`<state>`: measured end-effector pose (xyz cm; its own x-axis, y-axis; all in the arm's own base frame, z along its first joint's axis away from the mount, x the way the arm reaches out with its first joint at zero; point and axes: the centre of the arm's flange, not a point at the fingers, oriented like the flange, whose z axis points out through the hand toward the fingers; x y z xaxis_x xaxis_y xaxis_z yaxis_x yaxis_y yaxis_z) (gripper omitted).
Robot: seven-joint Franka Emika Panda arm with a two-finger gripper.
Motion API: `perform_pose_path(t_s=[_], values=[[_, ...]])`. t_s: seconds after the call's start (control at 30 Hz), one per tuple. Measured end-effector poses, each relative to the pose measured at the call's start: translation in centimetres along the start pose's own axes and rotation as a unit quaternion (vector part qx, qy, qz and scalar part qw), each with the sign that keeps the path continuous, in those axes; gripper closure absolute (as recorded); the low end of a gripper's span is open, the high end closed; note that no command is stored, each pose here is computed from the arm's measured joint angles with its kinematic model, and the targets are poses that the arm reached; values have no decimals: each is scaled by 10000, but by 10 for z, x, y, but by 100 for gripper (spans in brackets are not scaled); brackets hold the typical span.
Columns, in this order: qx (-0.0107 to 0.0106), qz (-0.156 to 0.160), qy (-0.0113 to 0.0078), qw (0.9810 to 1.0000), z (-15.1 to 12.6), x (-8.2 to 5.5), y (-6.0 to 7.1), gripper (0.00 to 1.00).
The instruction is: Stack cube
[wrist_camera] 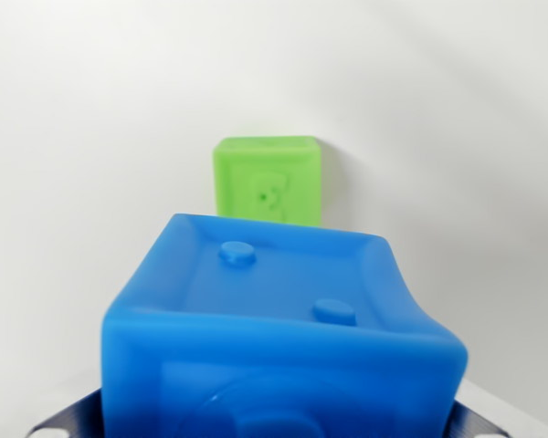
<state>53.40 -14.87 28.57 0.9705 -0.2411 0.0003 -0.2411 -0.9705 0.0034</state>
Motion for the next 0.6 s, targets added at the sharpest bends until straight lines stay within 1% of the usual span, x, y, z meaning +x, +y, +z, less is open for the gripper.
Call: perform_pose_path(t_s=[0.03,0.07,0.13,0.23,0.37,0.5,0.6], values=[[0,0,-8,10000,4,0,0,100],[0,0,-11,10000,6,0,0,100],[-2,1,-29,10000,16,0,0,100],[-3,2,-39,10000,27,0,0,100],[-2,3,-23,10000,37,0,0,100],[-5,2,-21,10000,48,1,0,100],[-5,1,-27,10000,57,1,0,100]])
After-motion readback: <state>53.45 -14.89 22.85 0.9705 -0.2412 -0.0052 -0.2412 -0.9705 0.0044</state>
